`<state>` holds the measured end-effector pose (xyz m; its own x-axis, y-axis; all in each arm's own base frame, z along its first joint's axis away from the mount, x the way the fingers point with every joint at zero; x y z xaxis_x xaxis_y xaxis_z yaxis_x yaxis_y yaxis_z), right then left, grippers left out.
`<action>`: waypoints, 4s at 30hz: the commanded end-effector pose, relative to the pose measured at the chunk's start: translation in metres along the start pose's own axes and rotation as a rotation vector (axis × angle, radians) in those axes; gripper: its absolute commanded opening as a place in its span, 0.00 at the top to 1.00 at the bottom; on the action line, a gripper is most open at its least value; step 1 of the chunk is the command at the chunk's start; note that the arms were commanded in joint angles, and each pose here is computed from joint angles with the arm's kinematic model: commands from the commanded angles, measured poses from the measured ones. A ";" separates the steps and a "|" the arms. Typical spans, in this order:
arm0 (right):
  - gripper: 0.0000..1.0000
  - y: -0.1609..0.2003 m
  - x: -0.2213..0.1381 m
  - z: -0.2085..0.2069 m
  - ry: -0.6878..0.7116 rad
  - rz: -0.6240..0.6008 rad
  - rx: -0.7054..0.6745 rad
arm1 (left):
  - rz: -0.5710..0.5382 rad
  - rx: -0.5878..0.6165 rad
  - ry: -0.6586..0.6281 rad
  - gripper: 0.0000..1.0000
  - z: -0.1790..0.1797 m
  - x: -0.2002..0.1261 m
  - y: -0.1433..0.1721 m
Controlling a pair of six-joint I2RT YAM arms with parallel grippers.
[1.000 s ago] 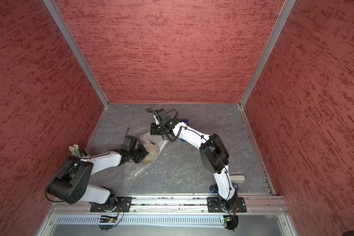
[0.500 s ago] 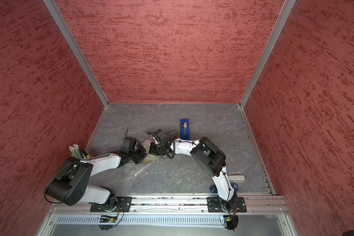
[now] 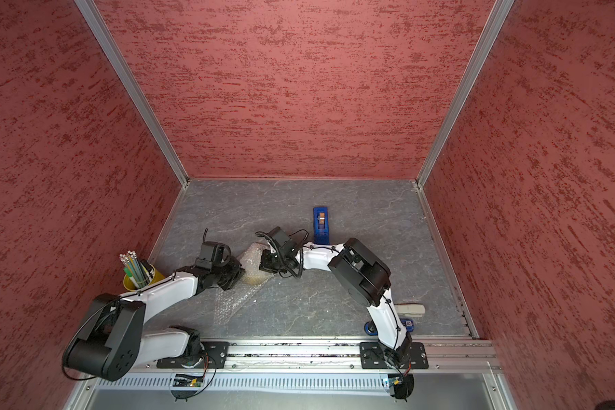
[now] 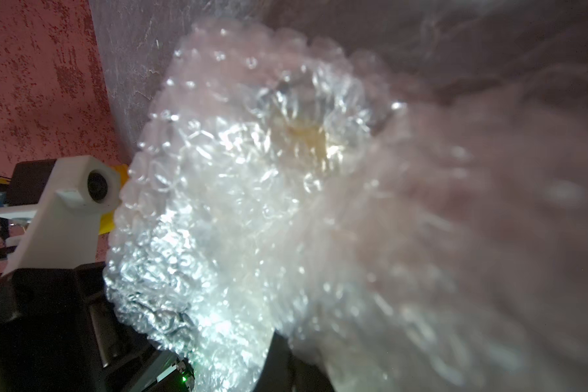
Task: Wrap dinner plates in bubble wrap
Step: Wrap the plate in the bubble wrap.
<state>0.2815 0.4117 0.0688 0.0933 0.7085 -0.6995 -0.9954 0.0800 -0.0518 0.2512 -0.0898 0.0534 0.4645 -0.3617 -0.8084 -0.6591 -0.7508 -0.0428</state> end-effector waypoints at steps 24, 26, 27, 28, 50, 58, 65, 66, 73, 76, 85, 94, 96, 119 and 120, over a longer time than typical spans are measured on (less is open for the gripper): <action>1.00 0.025 0.037 -0.007 0.102 0.137 -0.025 | 0.037 -0.021 -0.005 1.00 0.017 0.004 0.011; 1.00 0.024 0.037 -0.011 0.117 0.137 -0.010 | 0.033 -0.034 0.027 0.97 0.006 -0.006 0.010; 1.00 0.025 0.037 -0.012 0.120 0.137 -0.005 | 0.026 -0.035 0.039 0.96 -0.001 -0.013 0.009; 1.00 0.024 0.037 -0.013 0.121 0.135 -0.001 | 0.011 -0.037 0.052 0.94 -0.008 -0.022 0.008; 0.95 0.016 0.022 0.007 0.058 0.065 -0.046 | 0.026 -0.007 -0.039 1.00 -0.010 0.015 -0.007; 0.68 -0.005 -0.043 0.073 -0.053 -0.109 -0.201 | 0.027 -0.013 -0.069 1.00 0.007 0.015 -0.002; 0.76 -0.011 -0.031 0.077 -0.026 -0.073 -0.214 | 0.027 -0.007 -0.051 1.00 0.005 0.015 0.000; 0.79 -0.012 -0.025 0.072 -0.010 -0.059 -0.208 | 0.030 -0.008 -0.047 1.00 0.005 0.015 0.000; 0.82 -0.009 0.005 0.039 0.073 0.006 -0.155 | 0.034 -0.007 -0.030 1.00 0.004 0.014 0.001; 0.83 -0.001 0.012 0.035 0.062 0.054 -0.151 | 0.037 -0.009 -0.024 0.99 0.003 0.014 0.001; 0.87 0.035 0.005 0.010 0.074 0.155 -0.141 | 0.039 -0.010 -0.016 0.83 0.001 0.015 -0.001; 0.90 0.044 0.009 -0.011 0.115 0.166 -0.109 | 0.051 0.011 -0.005 0.84 -0.005 0.011 0.003; 0.90 0.043 0.011 -0.011 0.115 0.164 -0.107 | 0.059 0.029 0.002 0.85 -0.011 0.009 0.007; 0.69 0.034 -0.034 0.010 0.152 0.042 -0.134 | 0.113 -0.015 -0.057 0.97 0.025 0.014 0.003; 0.67 0.035 -0.039 0.009 0.158 0.034 -0.131 | 0.113 -0.018 -0.058 0.97 0.026 0.013 0.003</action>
<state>0.2465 0.4092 0.0839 0.0130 0.6300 -0.7765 -0.9934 -0.0801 -0.0816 0.2661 -0.0945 0.0530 0.4397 -0.4710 -0.7648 -0.7137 -0.7002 0.0209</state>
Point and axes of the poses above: each gripper's point midway between its finger pads, its own x axis out along the fingers, its own z axis along the line the jaws close on, y = z × x, the point moved 4 cm from there along -x, back along the fingers, and after that the axes turned 5 degrees about x, right-handed, at the moved point
